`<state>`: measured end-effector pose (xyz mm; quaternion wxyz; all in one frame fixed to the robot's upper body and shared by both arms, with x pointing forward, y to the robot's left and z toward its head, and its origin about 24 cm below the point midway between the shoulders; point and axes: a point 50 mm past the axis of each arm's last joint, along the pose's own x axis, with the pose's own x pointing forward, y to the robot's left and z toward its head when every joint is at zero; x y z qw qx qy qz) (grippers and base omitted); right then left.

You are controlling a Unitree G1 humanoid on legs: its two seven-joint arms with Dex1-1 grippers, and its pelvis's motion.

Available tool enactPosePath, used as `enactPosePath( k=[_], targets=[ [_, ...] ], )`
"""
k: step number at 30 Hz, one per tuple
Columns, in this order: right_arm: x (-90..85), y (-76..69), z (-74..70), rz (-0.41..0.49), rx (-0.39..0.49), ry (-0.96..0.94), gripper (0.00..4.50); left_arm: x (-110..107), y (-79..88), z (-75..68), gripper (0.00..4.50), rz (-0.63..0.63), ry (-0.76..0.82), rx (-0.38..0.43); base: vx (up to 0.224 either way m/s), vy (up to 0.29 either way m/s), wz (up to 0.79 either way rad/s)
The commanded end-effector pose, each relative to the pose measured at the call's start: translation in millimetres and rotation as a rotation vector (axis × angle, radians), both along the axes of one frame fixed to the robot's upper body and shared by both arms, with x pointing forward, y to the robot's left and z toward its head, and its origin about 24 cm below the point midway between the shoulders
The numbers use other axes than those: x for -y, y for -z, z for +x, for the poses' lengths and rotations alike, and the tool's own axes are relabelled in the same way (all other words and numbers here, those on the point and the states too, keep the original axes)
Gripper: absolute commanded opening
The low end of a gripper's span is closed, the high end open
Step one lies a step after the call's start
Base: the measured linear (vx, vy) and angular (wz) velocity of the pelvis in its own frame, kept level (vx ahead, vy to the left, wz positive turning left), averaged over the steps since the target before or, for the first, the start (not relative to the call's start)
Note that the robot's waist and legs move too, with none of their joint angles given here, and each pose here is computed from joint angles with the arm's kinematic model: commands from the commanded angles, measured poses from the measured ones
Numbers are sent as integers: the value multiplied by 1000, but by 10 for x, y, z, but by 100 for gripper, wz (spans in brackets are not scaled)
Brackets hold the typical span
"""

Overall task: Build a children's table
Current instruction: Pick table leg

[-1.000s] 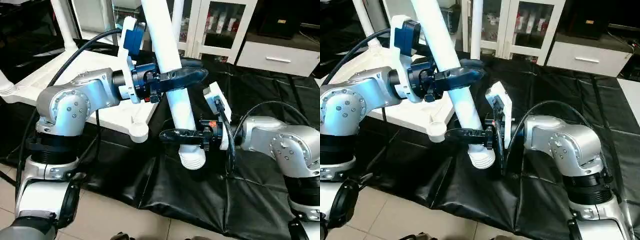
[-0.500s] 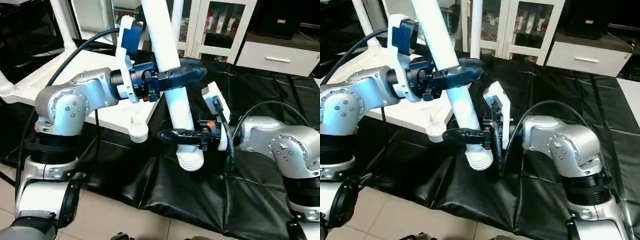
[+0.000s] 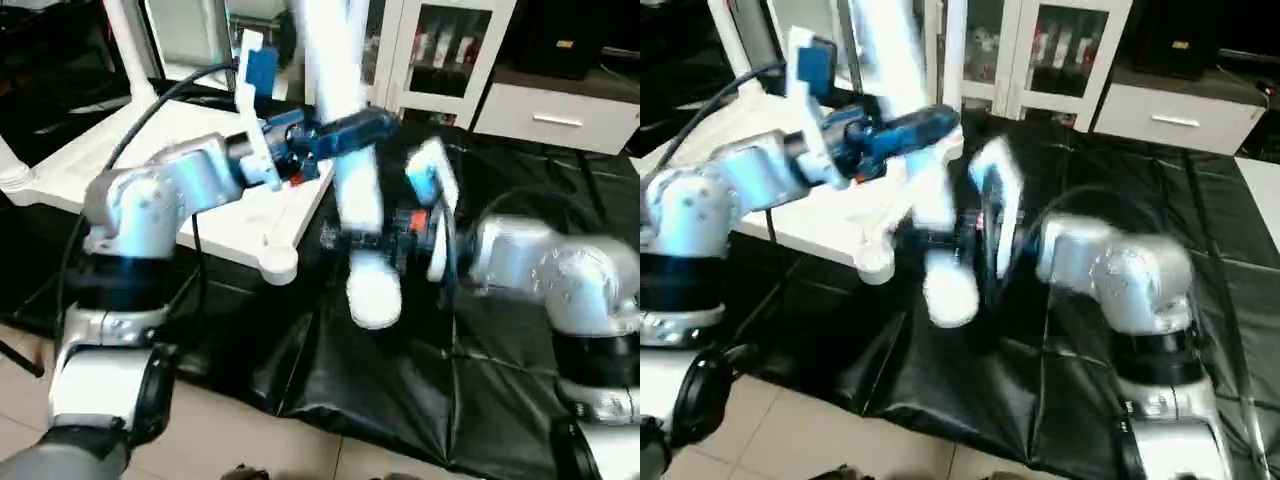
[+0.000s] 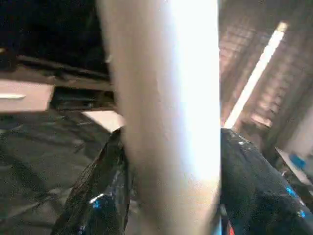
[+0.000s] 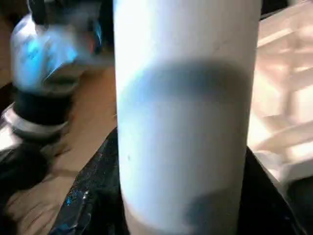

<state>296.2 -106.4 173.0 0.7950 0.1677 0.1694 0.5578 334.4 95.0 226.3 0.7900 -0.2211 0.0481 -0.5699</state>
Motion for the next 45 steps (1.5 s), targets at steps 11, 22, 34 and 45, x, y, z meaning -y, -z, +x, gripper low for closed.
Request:
enactPosePath(
  k=[11,22,34,45],
  targets=[
    [-49,-82,83,-40,-20,95,187,31,27,98,304,-23,-121,-161,0,0,0],
    [-97,-66,142,-257,160,224,187,147,131,28,304,157,-169,-89,0,0,0],
    [-265,-17,126,-368,406,416,186,116,147,159,304,72,-421,-135,0,0,0],
    [-269,13,162,-386,427,494,186,124,180,174,222,50,-535,-154,0,0,0]
  ],
)
